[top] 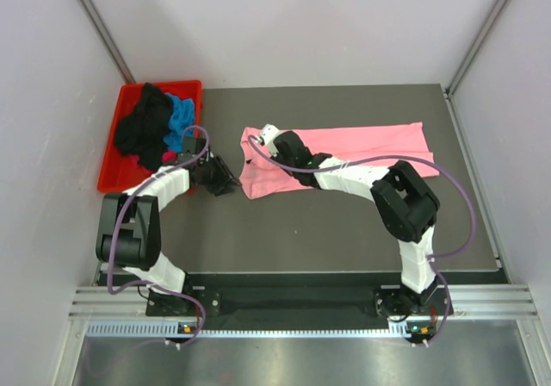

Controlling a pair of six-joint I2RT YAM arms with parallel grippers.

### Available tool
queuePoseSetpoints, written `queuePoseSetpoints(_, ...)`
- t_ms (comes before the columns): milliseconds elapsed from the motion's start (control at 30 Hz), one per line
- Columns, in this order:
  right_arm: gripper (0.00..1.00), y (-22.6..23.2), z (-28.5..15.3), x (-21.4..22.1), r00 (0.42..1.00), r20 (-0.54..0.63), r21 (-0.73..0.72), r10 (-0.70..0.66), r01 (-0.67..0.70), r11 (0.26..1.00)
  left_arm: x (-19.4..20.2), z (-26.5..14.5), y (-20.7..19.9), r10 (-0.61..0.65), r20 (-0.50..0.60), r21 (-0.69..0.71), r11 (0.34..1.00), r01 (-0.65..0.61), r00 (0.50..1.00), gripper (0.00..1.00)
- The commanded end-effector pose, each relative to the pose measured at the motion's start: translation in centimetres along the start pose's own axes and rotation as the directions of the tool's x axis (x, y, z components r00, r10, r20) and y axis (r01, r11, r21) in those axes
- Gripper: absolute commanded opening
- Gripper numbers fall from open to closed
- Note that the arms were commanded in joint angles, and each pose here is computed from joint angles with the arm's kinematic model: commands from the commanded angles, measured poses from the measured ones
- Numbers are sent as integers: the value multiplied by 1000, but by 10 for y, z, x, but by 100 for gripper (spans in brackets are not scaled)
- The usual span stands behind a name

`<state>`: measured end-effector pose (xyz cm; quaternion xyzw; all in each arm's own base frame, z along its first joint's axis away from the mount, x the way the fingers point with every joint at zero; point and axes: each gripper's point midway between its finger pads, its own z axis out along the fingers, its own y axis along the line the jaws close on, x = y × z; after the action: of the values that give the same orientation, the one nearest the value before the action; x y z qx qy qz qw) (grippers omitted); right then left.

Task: Fold and stack the t-shirts
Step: Fold the tshirt

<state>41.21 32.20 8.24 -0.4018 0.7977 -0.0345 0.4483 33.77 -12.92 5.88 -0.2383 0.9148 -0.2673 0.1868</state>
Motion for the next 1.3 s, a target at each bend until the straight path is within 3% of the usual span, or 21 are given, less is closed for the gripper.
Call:
queuePoseSetpoints(0,0,-29,-1,-34,996,86,73,28,-35,997,-41,-12,-38,23,119,70,997,-32,993,40)
queuePoseSetpoints(133,0,-34,4,-34,996,83,79,29,-36,996,-66,-11,-56,31,165,83,996,-45,986,40)
queuePoseSetpoints(467,0,-50,16,-34,992,106,93,66,-76,993,-91,17,-83,35,126,154,987,-55,991,42)
queuePoseSetpoints(1100,0,-65,47,-25,983,92,84,161,-168,982,-92,18,-71,55,151,88,994,-69,987,42)
queuePoseSetpoints(1267,0,-64,46,-27,978,104,68,183,-190,979,-79,32,-80,61,76,135,988,-71,995,41)
